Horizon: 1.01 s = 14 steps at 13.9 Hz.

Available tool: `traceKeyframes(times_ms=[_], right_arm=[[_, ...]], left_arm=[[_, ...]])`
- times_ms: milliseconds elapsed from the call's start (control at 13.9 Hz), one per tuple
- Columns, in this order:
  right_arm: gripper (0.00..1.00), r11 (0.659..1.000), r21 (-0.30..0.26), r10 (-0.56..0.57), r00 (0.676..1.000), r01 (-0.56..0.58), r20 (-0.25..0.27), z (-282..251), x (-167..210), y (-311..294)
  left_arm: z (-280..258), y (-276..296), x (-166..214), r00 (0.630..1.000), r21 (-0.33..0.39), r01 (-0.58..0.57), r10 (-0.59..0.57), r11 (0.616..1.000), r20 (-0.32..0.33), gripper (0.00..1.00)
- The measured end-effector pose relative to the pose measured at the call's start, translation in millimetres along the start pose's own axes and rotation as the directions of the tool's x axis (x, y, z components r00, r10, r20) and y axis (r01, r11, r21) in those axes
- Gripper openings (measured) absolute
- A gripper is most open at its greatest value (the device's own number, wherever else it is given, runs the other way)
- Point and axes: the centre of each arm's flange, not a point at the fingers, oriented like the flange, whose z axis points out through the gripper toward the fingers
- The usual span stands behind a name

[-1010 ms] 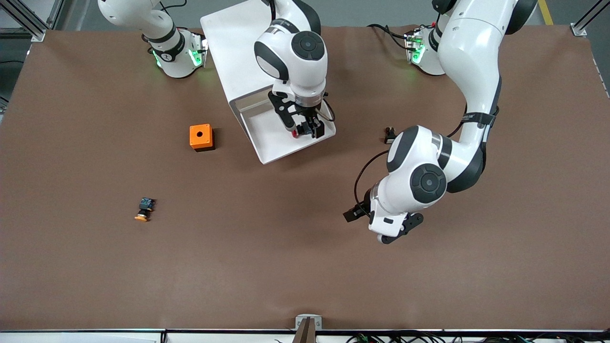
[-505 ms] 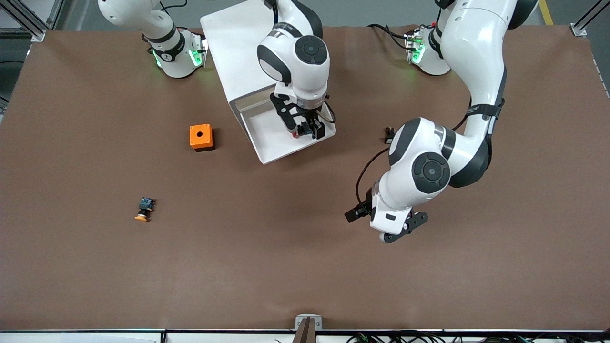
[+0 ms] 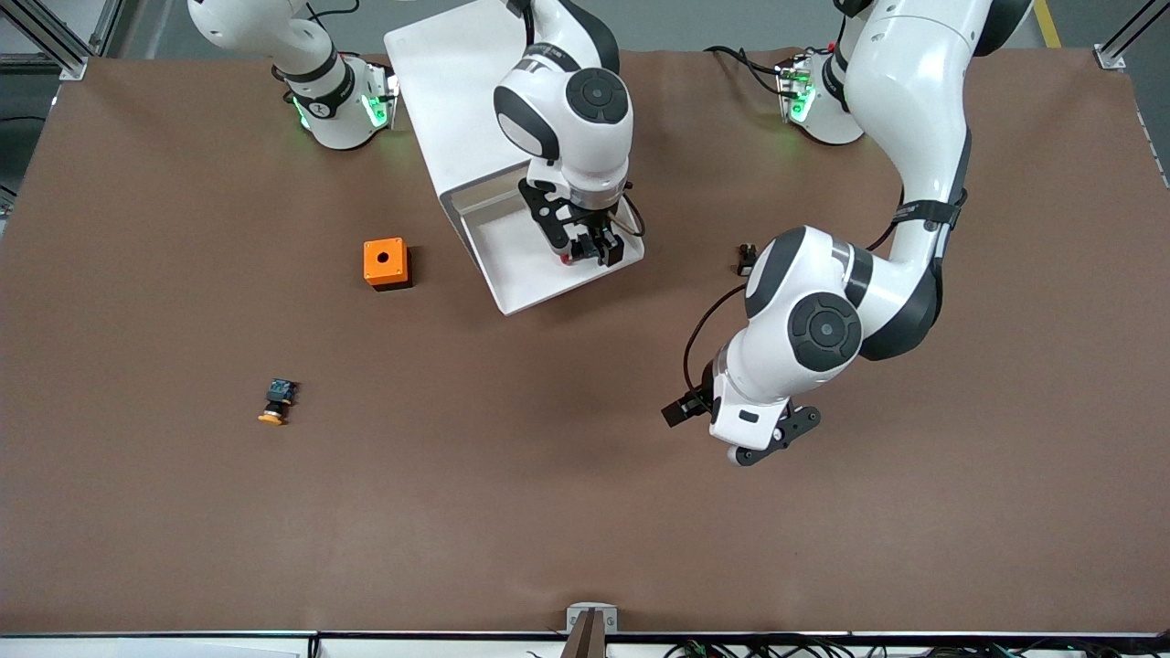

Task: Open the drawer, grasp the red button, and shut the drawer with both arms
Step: 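Grasp the red push button in the drawer with the right gripper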

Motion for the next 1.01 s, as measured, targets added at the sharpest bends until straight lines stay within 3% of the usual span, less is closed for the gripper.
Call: traceKeyframes(times_ms=[577,649,1010], right_arm=[[0.80,1.000,0.000,-0.001,1.000,0.001,-0.001,0.0,-0.1,0.0],[0.74,1.000,0.000,-0.001,1.000,0.001,-0.001,0.0,-0.1,0.0],[0.67,1.000,0.004,-0.004,1.000,0.004,-0.004,-1.2,-0.2,-0.5]], left_arm=[[0.2,1.1,0.2,1.000,-0.008,-0.001,0.001,1.000,-0.007,1.00],[0.2,1.2,0.2,1.000,-0.009,-0.001,0.001,1.000,-0.008,1.00],[-1.2,2.6,1.5,1.000,-0.023,-0.002,0.001,1.000,-0.021,1.00]])
